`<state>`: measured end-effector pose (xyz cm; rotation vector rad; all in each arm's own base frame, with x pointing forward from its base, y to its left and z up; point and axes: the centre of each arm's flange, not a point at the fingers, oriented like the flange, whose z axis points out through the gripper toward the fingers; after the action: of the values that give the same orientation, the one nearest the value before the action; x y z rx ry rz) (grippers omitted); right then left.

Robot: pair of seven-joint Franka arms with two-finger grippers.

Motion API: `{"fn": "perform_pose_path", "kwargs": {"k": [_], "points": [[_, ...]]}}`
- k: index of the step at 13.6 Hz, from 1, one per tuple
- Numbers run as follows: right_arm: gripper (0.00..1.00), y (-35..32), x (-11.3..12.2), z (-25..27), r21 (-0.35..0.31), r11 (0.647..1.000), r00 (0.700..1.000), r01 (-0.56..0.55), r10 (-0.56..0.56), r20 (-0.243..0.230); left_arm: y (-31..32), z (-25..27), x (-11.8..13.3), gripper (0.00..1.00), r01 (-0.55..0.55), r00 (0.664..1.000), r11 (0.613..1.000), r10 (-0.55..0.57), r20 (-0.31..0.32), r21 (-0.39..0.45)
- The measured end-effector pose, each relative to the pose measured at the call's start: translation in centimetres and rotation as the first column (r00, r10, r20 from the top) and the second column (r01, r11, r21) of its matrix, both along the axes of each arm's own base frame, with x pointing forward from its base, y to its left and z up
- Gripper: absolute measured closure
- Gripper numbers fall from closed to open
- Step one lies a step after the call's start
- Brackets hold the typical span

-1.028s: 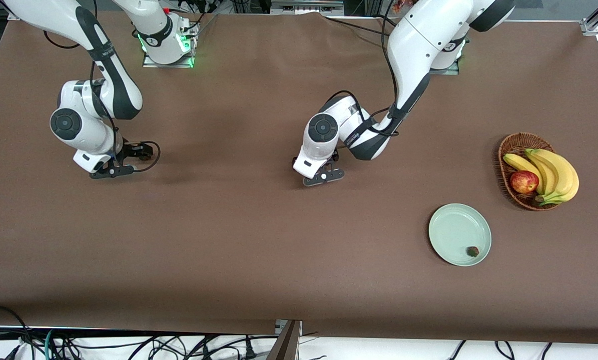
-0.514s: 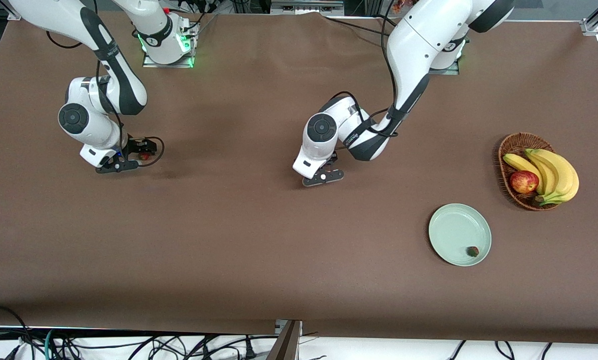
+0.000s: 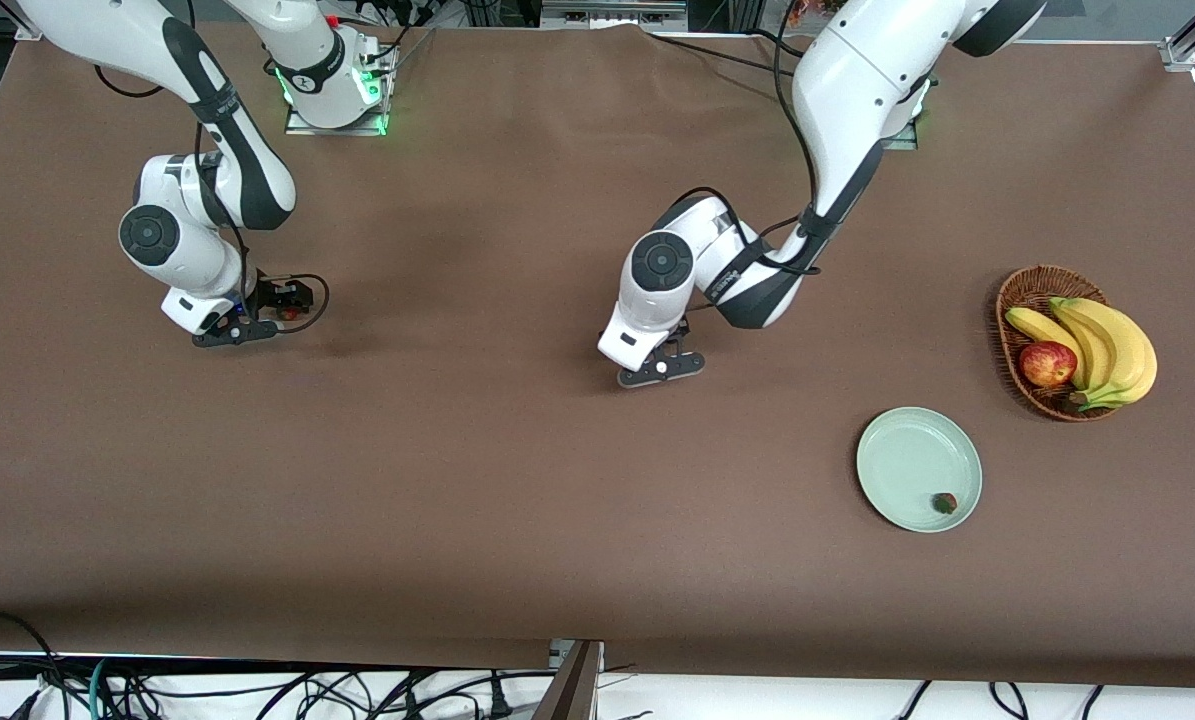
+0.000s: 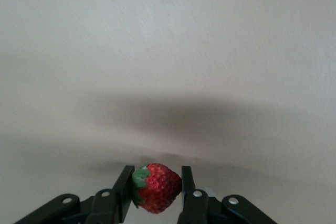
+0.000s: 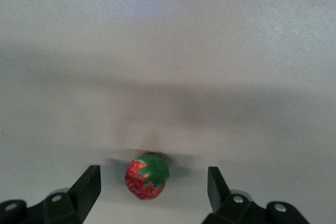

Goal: Collect all strawberries into plate
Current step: 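Carry the strawberry to the green plate and release it with the left gripper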

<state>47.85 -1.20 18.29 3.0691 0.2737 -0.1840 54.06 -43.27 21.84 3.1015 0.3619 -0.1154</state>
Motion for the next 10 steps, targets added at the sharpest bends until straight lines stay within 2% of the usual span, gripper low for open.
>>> {"fn": "perform_pose_path", "kwargs": {"k": [2, 3, 4, 5, 6, 7, 9, 10], "points": [[0.14, 0.0, 0.0, -0.2, 0.001, 1.000, 1.000, 0.000, 0.000, 0.003, 2.3, 1.7, 1.5, 0.59, 0.029, 1.000, 0.999, -0.029, -0.002, 0.016], [0.27, 0.0, 0.0, -0.3, 0.001, 1.000, 1.000, 0.000, 0.000, 0.003, 3.4, 2.3, 2.2, 0.59, 0.042, 0.999, 0.999, -0.042, -0.007, 0.023], [0.34, 0.0, -0.1, -0.4, 0.001, 1.000, 1.000, 0.000, 0.000, 0.002, 4.6, 2.8, 2.8, 0.59, 0.052, 0.999, 0.998, -0.051, -0.015, 0.032], [0.35, 0.0, -0.1, -0.5, 0.001, 1.000, 1.000, 0.000, 0.000, 0.001, 5.8, 3.1, 3.4, 0.59, 0.063, 0.998, 0.997, -0.062, -0.025, 0.042], [0.41, 0.0, -0.1, -0.5, 0.001, 1.000, 1.000, 0.000, 0.000, 0.001, 7.1, 3.5, 4.0, 0.59, 0.076, 0.997, 0.996, -0.074, -0.034, 0.048], [0.41, 0.0, -0.1, -0.5, 0.001, 1.000, 1.000, 0.000, 0.000, 0.001, 8.4, 3.8, 4.7, 0.59, 0.089, 0.995, 0.995, -0.087, -0.038, 0.050], [0.55, 0.0, -0.1, -0.5, 0.001, 1.000, 1.000, 0.001, -0.001, 0.000, 11.8, 4.5, 6.6, 0.59, 0.127, 0.992, 0.991, -0.126, -0.034, 0.043], [0.56, -0.1, -0.1, -0.5, 0.001, 1.000, 1.000, 0.001, -0.001, 0.000, 13.7, 4.8, 7.5, 0.59, 0.155, 0.987, 0.987, -0.154, -0.036, 0.040]]}}
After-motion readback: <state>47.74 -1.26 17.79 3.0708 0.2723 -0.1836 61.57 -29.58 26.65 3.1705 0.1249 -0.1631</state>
